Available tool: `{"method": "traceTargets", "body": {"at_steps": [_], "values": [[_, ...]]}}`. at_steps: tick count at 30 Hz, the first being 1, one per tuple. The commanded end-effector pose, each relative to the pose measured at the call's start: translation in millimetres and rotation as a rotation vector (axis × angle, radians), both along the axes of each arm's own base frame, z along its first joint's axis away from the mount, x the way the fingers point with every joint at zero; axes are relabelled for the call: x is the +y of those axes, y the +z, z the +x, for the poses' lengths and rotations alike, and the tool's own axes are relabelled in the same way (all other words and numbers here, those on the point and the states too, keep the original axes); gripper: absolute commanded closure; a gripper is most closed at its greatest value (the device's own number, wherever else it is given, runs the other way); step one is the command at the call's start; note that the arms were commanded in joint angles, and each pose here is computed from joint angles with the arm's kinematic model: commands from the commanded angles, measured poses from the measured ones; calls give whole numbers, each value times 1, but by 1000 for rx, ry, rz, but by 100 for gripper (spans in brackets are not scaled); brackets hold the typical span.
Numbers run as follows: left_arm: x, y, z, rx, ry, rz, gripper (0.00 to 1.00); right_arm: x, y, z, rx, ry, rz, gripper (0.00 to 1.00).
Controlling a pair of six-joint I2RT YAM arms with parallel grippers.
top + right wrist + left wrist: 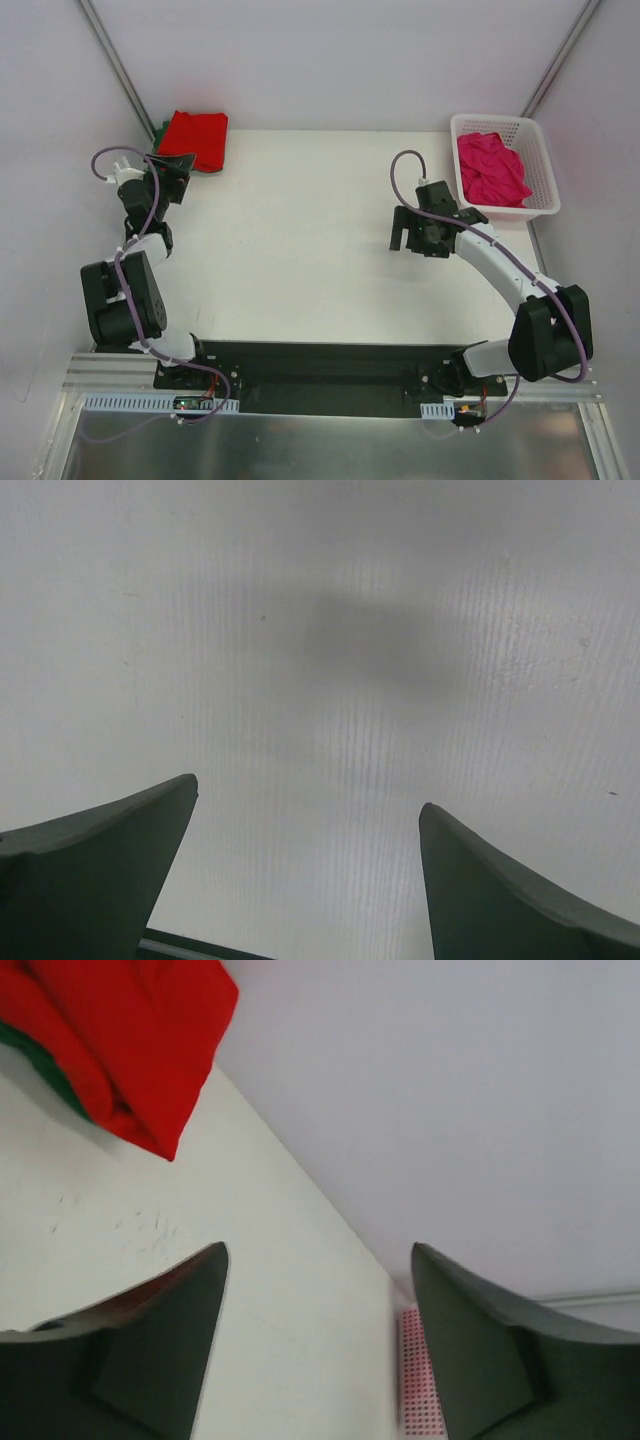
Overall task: Fold and stack the t-shirts
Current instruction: Put the neatly folded tshirt into the corner of the board with the left arm
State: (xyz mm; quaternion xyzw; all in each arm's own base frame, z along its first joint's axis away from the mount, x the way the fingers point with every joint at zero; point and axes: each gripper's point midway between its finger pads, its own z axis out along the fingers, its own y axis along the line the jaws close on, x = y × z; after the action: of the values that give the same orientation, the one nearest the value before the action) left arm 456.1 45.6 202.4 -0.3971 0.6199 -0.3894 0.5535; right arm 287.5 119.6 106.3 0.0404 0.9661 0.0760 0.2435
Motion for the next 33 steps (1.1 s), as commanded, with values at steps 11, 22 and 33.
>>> {"method": "traceTargets", "body": {"at_steps": [11, 22, 33], "values": [[-28, 44, 57, -157, -273, 113, 100, 10, -3, 1, -19, 12, 52, 4], [1, 33, 176, -206, -260, 25, 100, 13, -16, 8, 34, 0, 33, 4], [10, -27, 250, -107, -183, -33, 100, 7, -20, 5, 57, -18, -9, 4]]}}
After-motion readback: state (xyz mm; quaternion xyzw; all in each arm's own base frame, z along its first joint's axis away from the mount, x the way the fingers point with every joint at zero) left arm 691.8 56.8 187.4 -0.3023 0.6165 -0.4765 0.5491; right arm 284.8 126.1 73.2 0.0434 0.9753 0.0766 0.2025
